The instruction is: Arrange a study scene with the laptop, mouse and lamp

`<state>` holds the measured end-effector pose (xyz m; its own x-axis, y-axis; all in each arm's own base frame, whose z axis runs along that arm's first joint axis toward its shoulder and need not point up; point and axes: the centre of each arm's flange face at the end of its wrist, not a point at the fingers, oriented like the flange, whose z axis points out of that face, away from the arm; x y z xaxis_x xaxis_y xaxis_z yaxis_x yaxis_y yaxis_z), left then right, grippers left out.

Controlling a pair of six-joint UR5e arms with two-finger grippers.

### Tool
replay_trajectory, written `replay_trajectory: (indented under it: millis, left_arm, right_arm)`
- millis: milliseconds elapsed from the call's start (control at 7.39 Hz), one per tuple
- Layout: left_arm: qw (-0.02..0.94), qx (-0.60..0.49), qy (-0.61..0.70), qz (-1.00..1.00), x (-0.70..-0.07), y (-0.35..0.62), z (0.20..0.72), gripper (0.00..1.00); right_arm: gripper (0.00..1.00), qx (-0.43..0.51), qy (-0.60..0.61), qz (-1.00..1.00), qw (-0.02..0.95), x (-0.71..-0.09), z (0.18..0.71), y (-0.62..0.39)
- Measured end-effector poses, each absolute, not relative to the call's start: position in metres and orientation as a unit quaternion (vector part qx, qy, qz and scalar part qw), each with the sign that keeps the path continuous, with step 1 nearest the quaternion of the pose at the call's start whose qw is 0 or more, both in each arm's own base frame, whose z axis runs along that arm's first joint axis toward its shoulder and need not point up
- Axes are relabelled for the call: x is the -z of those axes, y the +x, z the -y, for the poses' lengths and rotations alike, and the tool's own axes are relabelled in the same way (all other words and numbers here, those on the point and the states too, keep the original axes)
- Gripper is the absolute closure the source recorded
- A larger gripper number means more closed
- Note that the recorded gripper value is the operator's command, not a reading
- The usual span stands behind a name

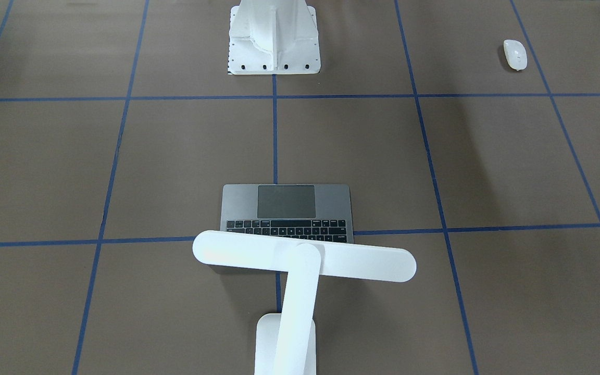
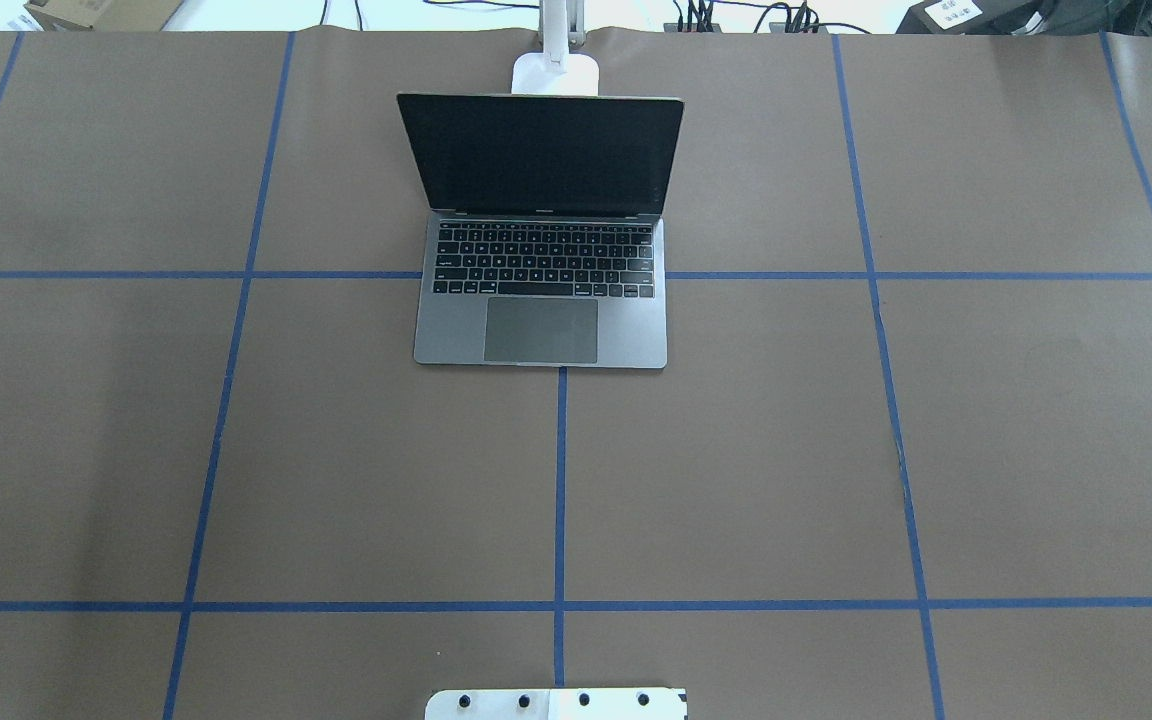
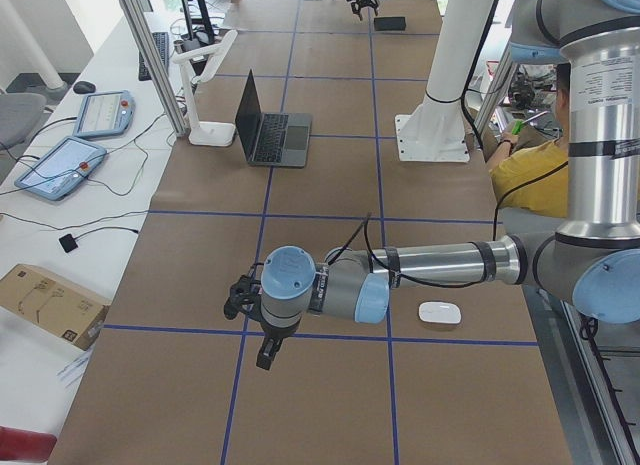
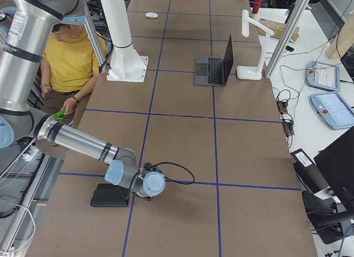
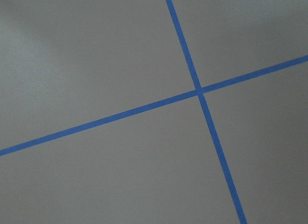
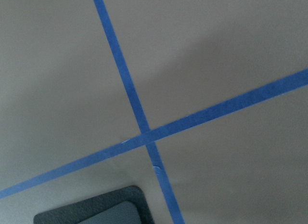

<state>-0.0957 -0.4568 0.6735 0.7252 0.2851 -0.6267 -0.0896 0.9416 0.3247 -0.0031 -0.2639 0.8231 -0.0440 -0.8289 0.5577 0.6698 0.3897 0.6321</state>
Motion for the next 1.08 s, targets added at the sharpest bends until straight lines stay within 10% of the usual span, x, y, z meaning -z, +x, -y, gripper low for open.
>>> replay_trajectory:
  millis: [812,1082]
  left_arm:
    - [0.918,-0.102,0.138,-0.357,-0.674,-0.095,0.447,0.0]
    - [0.918,-0.103,0.139,-0.356,-0.677,-0.095,0.443,0.0]
  right_arm:
    - [0.09,0.558,0.062,0.473,0.679,-0.852,0.208,0.003]
    - [0.29,0.569,0.057,0.47,0.672,-0.863,0.206,-0.001]
